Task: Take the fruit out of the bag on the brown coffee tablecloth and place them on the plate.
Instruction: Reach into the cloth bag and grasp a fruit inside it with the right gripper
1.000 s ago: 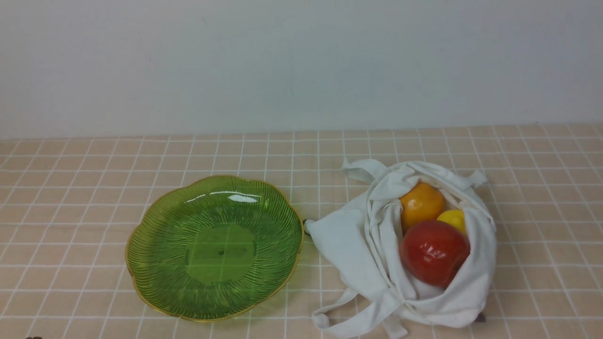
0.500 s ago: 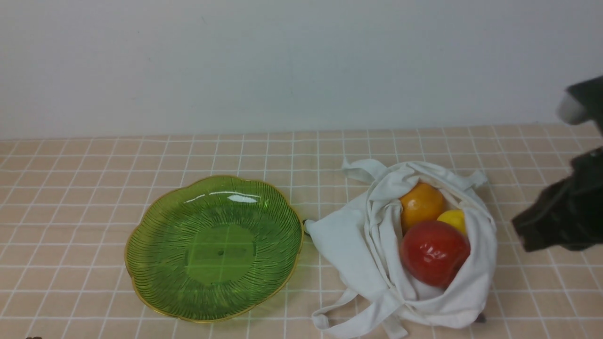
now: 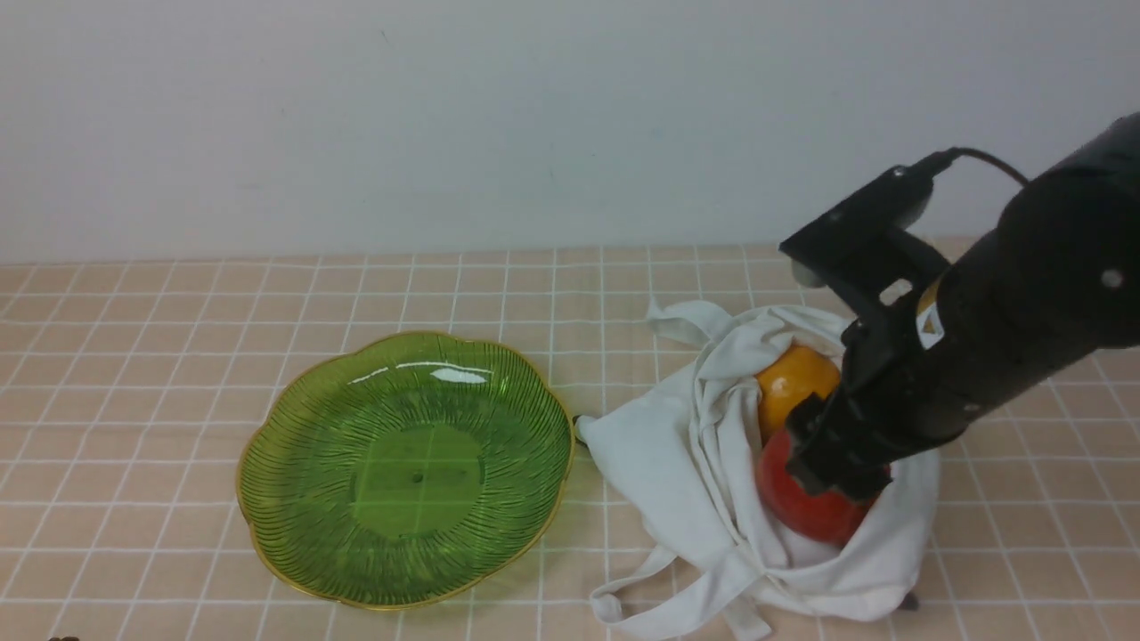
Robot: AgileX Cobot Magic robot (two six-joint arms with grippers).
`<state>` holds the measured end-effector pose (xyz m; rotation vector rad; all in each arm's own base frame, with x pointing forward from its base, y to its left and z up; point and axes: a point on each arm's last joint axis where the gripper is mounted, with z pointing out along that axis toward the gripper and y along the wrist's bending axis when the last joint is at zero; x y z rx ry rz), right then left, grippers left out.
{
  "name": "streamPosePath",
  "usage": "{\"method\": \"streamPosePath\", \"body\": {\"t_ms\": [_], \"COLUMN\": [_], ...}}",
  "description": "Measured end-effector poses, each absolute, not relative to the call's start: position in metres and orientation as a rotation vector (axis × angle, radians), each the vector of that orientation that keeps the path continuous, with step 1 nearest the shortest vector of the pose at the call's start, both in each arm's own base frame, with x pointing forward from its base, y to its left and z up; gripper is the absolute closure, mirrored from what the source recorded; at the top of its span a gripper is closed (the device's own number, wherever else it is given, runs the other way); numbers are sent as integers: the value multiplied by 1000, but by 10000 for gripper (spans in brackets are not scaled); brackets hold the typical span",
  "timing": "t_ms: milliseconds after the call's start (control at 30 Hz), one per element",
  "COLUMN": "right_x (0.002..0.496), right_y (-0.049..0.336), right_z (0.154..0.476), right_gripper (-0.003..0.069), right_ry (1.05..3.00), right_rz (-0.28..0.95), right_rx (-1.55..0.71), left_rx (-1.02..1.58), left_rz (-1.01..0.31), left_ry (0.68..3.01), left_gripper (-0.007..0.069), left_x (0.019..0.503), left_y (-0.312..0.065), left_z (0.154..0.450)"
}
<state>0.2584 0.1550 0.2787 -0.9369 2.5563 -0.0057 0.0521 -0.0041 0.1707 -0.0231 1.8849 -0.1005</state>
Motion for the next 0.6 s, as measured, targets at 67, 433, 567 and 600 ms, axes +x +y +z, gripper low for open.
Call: {"method": "streamPosePath", "body": {"t_ms": [67, 433, 567, 600], "right_x": [261, 279, 281, 281], "right_y": [160, 171, 174, 174], "right_z": [274, 236, 229, 229], "right_gripper": [18, -32, 6, 13], "right_ry": [2533, 2573, 2618, 2622], "right_rz": [-30, -162, -136, -135], "right_rx": [-969, -1043, -989, -984], "left_rx": [-23, -23, -23, -23], "left_rz": [-101, -101, -101, -101], "left_ry": [1885, 1885, 1885, 1885], "left_gripper": [633, 633, 633, 633], "left_x": [52, 52, 52, 52], "left_y": [-4, -4, -4, -4], "left_z": [171, 171, 171, 171]}}
